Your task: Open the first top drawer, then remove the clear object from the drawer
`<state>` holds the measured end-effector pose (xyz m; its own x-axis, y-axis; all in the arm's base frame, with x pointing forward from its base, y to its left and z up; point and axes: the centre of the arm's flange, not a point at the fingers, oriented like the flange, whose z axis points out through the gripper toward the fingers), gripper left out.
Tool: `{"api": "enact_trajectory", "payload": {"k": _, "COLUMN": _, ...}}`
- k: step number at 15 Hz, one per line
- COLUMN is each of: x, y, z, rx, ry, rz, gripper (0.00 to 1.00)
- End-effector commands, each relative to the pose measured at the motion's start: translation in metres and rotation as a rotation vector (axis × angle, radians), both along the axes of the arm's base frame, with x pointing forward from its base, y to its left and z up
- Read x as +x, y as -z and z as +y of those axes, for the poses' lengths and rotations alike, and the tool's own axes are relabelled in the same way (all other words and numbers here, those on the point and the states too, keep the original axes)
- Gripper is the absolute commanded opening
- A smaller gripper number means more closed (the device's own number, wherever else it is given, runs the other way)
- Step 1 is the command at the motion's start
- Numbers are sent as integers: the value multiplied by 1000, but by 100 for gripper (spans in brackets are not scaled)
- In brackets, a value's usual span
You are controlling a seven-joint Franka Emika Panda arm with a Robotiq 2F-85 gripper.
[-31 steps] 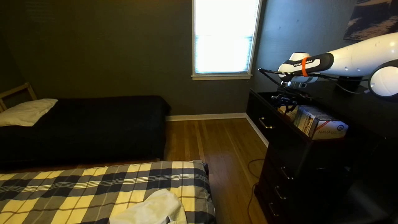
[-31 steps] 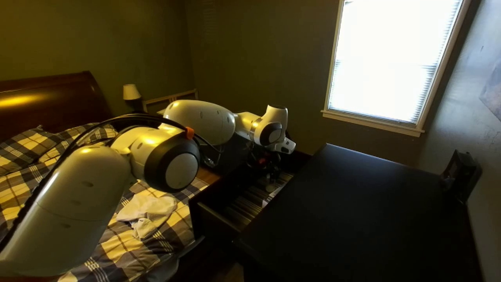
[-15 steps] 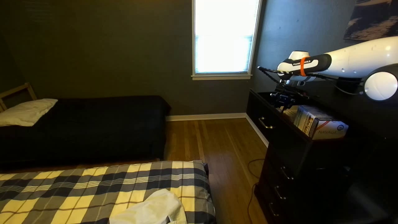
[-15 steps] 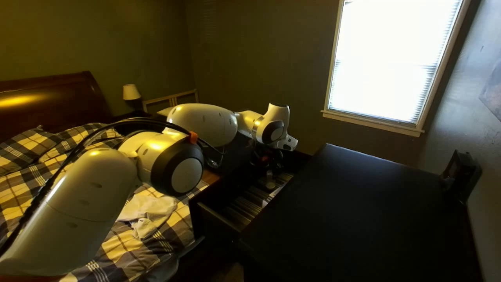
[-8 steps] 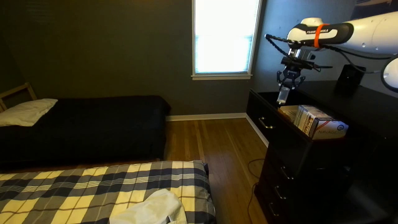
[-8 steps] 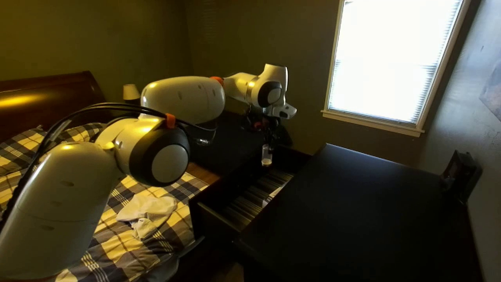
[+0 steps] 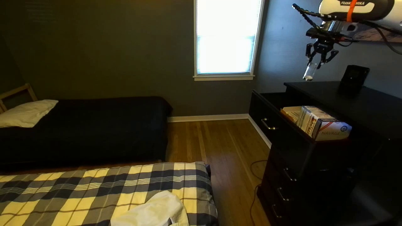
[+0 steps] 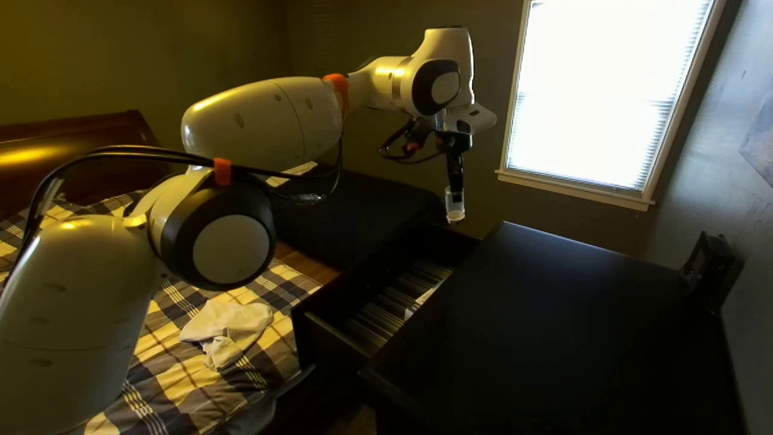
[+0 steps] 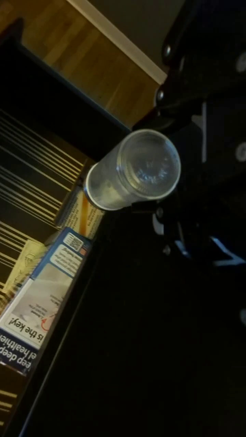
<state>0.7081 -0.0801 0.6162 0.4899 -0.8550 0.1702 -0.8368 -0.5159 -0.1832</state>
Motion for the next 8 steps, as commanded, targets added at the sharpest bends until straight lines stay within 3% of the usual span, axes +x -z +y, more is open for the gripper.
{"api": "enact_trajectory", "payload": {"k": 1, "x": 2, "y": -7, "z": -47, "rx": -32, "ry": 196, "rz": -25, "gripper": 23}}
{"api": "enact_trajectory", "payload": {"k": 8, "x": -7, "y": -1, "z": -106, "rx": -126, "ry": 459, "rz": -67, "gripper": 23}}
